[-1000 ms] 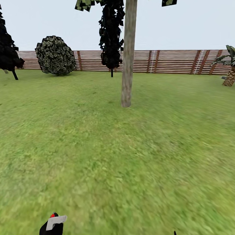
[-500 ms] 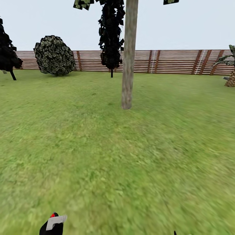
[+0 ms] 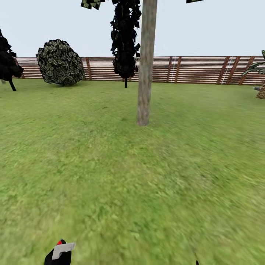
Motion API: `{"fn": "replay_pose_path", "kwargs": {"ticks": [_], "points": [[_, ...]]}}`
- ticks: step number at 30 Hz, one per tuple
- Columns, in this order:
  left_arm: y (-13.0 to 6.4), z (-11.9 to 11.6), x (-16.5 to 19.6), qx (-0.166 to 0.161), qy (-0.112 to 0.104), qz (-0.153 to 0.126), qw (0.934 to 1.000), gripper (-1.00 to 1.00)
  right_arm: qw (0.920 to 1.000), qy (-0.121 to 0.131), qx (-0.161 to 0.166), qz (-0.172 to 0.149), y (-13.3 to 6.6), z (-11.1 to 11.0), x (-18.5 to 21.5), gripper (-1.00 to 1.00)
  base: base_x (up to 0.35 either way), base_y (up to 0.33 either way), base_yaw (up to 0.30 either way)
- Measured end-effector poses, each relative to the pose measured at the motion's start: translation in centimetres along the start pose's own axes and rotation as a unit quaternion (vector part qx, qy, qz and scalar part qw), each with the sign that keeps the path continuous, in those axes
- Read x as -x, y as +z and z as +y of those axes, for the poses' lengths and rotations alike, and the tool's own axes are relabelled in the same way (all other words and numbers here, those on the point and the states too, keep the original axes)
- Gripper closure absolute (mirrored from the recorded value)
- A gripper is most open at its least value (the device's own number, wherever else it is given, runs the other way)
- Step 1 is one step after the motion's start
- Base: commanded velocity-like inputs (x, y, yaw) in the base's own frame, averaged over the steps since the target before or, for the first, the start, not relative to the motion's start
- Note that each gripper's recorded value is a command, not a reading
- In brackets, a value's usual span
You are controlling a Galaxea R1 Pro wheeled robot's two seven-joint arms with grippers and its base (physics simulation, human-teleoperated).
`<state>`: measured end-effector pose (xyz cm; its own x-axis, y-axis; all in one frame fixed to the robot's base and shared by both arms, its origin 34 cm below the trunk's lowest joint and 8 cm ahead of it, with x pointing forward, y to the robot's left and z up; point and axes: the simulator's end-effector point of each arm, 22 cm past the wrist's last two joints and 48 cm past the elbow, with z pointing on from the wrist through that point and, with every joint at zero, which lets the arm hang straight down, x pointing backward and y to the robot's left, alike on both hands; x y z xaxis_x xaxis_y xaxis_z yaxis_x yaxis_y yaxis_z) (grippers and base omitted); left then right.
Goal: In the garden, pick up the pesticide atomizer on the floor and spray pesticide onto both trees until each tree trunk is fully covered.
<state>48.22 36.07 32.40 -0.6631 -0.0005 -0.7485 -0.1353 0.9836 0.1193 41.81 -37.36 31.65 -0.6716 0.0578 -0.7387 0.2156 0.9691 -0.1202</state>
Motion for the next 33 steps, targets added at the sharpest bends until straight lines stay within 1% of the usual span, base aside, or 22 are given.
{"fn": "replay_pose_path", "kwargs": {"ticks": [33], "points": [[0.00, -0.05, 0.00, 0.000, -0.001, 0.000, 1.0000, 1.00, 1.0000, 0.000, -0.001, 0.000, 0.00, -0.08, 0.00, -1.00, 0.338, 0.000, 0.000]]}}
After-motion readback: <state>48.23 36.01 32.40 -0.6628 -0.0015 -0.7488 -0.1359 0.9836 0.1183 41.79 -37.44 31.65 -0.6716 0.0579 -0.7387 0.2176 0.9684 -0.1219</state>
